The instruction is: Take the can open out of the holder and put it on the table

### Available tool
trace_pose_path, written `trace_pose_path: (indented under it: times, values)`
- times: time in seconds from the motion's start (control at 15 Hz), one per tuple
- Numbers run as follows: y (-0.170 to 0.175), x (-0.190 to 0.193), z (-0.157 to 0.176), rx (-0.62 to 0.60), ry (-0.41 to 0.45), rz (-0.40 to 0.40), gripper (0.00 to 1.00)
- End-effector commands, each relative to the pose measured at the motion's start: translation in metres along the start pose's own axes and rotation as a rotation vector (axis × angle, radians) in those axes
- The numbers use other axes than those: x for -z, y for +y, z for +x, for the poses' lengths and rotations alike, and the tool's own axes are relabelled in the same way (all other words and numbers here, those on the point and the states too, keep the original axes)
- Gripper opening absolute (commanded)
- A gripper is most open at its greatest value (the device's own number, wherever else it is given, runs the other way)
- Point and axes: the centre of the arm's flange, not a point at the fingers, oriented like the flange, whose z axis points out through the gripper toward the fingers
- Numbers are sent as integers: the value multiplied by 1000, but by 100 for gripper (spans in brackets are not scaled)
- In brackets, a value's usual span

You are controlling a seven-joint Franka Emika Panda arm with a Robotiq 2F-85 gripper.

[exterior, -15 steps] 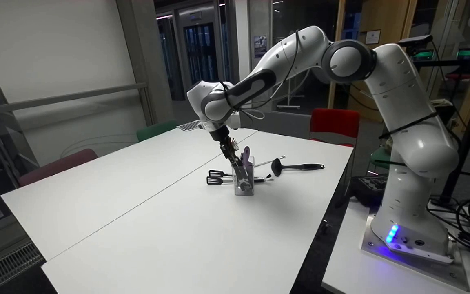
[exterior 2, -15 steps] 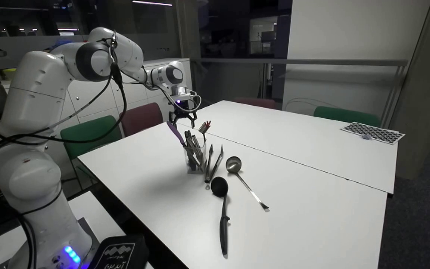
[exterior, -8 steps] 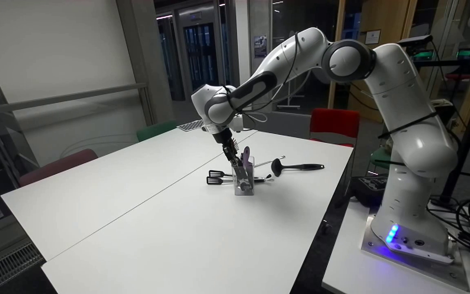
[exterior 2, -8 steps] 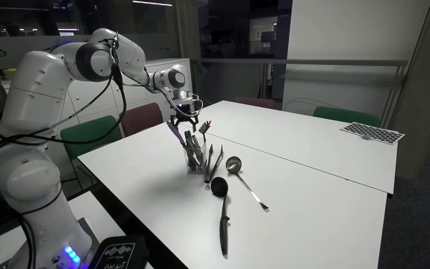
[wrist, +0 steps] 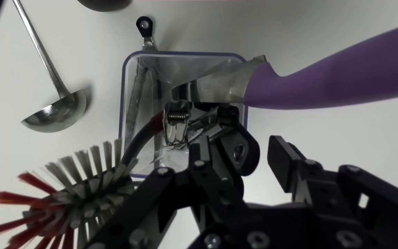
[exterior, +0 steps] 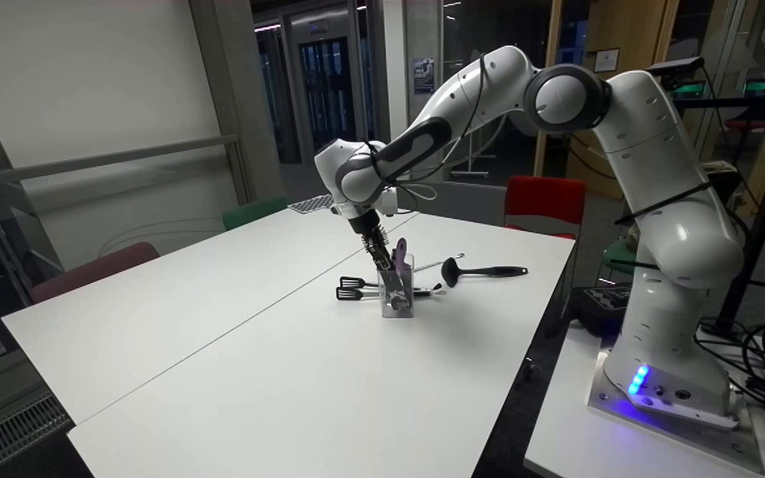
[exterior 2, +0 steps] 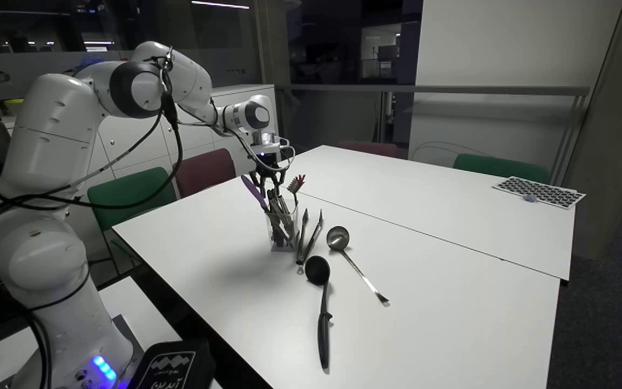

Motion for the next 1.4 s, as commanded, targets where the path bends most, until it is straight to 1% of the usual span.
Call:
trace_pose_path:
  times: [0.0,0.07,0.13,0.2,0.27,0.33,0.67,0.93,1.33]
  values:
    - [-1,3,-16,-9,34,14,19]
    - [-1,4,-17,-9,35,14,10]
    - [0,5,-17,-10,34,12,4]
    - [0,6,-18,-11,34,11,0]
    - [2,7,-19,-14,35,7,0]
    - [2,9,-20,-15,35,5,3]
    - [3,30,-34,-38,47,-26,3]
    - [5,53,-50,-69,69,-53,3]
    - [7,76,-68,-109,95,-74,3]
